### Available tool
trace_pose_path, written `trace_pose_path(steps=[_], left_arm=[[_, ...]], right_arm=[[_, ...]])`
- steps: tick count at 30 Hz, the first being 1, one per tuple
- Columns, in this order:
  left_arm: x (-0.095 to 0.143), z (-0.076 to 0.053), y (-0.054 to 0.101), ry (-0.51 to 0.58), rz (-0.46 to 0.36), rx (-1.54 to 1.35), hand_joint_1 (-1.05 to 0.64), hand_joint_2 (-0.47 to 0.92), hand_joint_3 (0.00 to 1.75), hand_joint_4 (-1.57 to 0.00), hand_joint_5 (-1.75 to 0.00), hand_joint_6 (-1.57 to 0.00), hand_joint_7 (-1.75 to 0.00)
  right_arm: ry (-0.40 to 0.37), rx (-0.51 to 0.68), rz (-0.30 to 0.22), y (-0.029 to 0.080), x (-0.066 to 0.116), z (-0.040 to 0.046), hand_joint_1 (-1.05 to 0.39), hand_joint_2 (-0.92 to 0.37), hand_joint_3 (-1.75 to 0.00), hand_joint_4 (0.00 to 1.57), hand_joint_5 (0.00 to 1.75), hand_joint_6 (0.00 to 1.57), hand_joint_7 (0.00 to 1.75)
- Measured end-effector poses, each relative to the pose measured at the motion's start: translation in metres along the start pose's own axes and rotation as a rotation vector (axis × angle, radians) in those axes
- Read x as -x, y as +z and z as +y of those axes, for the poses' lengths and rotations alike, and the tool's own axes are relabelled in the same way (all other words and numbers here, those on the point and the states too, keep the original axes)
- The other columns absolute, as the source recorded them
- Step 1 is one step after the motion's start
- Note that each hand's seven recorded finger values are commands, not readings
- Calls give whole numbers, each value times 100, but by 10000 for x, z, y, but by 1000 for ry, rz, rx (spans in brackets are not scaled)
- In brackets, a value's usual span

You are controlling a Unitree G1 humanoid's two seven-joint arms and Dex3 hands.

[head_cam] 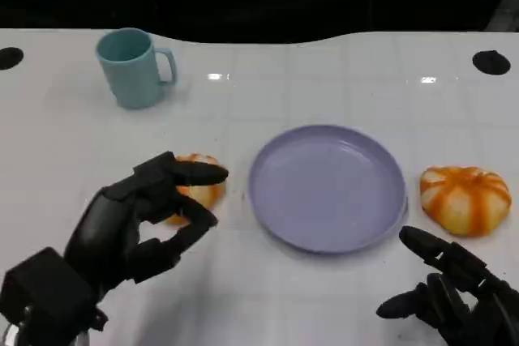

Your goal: Grasp the bread from the table and place it into the plate.

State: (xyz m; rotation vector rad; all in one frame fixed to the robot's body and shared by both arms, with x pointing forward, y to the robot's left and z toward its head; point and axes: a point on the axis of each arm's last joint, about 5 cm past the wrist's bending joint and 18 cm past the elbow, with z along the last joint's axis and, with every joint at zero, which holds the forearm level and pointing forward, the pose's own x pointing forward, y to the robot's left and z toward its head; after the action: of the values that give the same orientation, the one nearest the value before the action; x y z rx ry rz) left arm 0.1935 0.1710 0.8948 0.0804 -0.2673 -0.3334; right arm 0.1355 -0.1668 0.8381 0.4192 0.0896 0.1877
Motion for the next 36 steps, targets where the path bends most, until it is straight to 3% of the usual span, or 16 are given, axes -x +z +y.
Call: trace_pose_path(steps=[2, 3, 4, 7, 13, 16, 21, 27, 33, 36], left_arm=[[4, -6, -16, -2, 8, -1, -49, 92, 22, -46, -108, -51, -48], [5, -7, -20, -2, 10, -1, -48, 84, 11, -20, -88, -41, -30], [-9, -5, -10, -12, 23, -56, -50, 82, 6, -11, -76, -37, -20], [-142, 115, 93, -111, 86, -400, -55, 81, 1, -1, -35, -22, -4], [-515, 260, 497, -255, 144, -1117, -52, 77, 0, 0, -27, -22, -2], [-640, 226, 605, -245, 127, -1215, -51, 76, 0, 0, -27, -21, -1], [-674, 135, 559, -282, 163, -1246, -49, 75, 0, 0, -25, -20, -1], [-824, 82, 455, -350, 262, -1285, -44, 76, 0, -1, -20, -17, -1], [-995, -27, 228, -428, 389, -1235, -45, 78, 1, -3, -16, -16, 0], [-1025, -48, 187, -447, 414, -1222, -45, 79, 1, -4, -15, -16, 0]], right_arm=[[1, 0, 0, 0, 0, 0, -75, -92, -31, 74, 104, 102, 23], [2, 0, 0, 0, -1, 0, -75, -92, -31, 74, 104, 102, 23], [1, -1, 0, 0, -1, -1, -75, -92, -31, 75, 104, 101, 23], [6, -2, -3, 1, -15, 6, -75, -92, -32, 75, 104, 101, 22], [12, 5, -15, 5, -16, 4, -74, -92, -34, 74, 105, 100, 23], [14, 8, -20, 10, -20, 5, -74, -92, -34, 74, 106, 100, 23], [13, 11, -25, 14, -20, 3, -74, -92, -34, 74, 107, 100, 23], [15, 13, -24, 14, -13, 7, -75, -92, -34, 74, 108, 100, 23], [9, 24, -18, 13, 5, 8, -75, -92, -34, 72, 110, 99, 24], [9, 25, -18, 13, 5, 8, -74, -92, -35, 72, 110, 99, 24]])
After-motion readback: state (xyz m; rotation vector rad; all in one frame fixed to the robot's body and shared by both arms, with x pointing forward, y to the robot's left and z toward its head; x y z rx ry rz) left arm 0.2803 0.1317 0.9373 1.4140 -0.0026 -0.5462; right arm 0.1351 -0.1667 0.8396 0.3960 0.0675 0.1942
